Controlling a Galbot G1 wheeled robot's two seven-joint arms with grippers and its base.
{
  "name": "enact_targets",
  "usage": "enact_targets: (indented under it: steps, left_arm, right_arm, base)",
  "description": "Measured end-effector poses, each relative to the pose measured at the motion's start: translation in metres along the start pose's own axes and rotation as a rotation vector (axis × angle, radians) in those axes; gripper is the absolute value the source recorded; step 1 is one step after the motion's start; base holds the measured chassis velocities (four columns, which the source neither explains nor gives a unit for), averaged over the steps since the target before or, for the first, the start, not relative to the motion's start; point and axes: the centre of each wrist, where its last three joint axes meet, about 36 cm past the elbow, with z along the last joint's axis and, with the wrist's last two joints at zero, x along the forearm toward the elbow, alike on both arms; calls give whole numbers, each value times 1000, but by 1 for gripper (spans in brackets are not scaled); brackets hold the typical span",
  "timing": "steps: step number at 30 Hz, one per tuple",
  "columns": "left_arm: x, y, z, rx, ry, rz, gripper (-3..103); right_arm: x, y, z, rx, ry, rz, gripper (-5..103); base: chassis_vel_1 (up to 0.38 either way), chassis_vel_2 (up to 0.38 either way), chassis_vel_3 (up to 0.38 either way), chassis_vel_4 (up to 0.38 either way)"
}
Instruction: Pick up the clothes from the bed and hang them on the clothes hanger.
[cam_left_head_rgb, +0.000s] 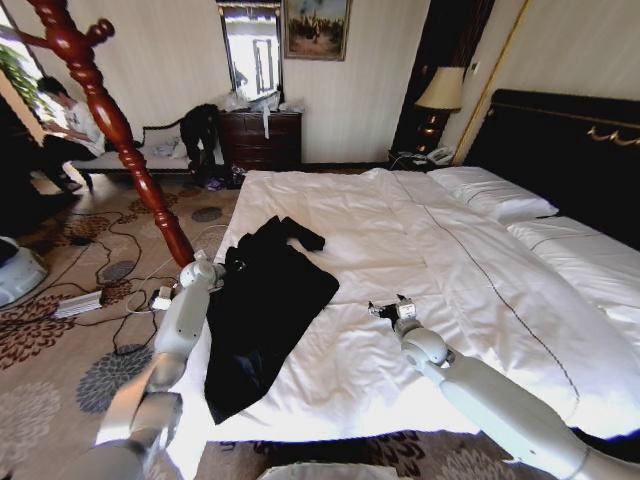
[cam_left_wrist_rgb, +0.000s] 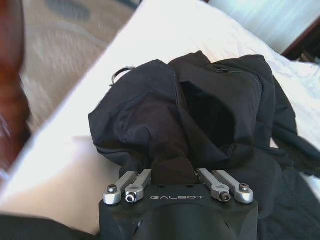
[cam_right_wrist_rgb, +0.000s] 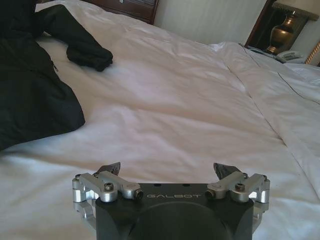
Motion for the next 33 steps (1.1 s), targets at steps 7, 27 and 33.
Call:
enact_targets:
  steps: [7,27,33]
  left_arm:
    - [27,-40,-9,-495,-70,-191,25]
    - [173,-72,-136,-1233,-397,-503,25]
    - [217,-110,-187,-1419,-492,-536,25]
  right_arm:
    - [2,2,-2,-12,-9,-3,100]
    - [0,15,-26,-185,-112,-7,100]
    - [1,18,-29,-223,-124,-7,100]
  base:
    - [0,0,0,0]
    - [0,0,0,0]
    - [0,0,0,0]
